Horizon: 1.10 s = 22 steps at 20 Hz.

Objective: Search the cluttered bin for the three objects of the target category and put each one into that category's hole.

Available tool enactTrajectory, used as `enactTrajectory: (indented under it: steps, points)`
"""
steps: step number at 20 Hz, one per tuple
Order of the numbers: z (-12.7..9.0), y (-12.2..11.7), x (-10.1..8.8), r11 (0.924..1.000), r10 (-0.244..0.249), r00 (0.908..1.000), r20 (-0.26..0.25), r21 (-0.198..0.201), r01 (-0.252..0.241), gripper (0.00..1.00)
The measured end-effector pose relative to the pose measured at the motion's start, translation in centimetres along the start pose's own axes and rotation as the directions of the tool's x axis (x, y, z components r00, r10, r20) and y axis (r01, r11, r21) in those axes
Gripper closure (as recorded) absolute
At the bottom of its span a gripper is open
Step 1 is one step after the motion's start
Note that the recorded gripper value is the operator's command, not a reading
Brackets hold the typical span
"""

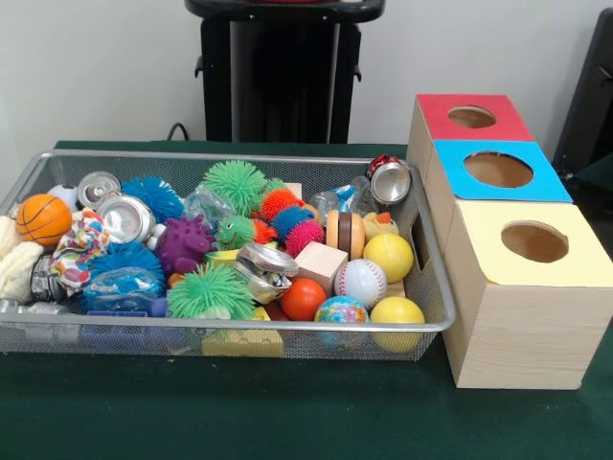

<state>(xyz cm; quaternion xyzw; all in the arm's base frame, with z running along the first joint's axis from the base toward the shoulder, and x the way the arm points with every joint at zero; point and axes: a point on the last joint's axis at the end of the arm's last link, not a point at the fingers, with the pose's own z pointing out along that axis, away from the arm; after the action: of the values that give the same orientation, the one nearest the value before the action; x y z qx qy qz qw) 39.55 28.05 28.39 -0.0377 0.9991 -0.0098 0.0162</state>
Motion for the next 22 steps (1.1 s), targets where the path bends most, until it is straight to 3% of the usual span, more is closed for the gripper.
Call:
enactTrajectory:
  steps: [6,22]
  points:
    - [0.0,-1.4,-0.6,0.9994,0.034,0.9994,0.000,0.003,-0.034,0.00]
    - [-0.1,-1.3,-0.7,0.9992,0.041,0.9992,-0.001,-0.002,-0.041,0.00]
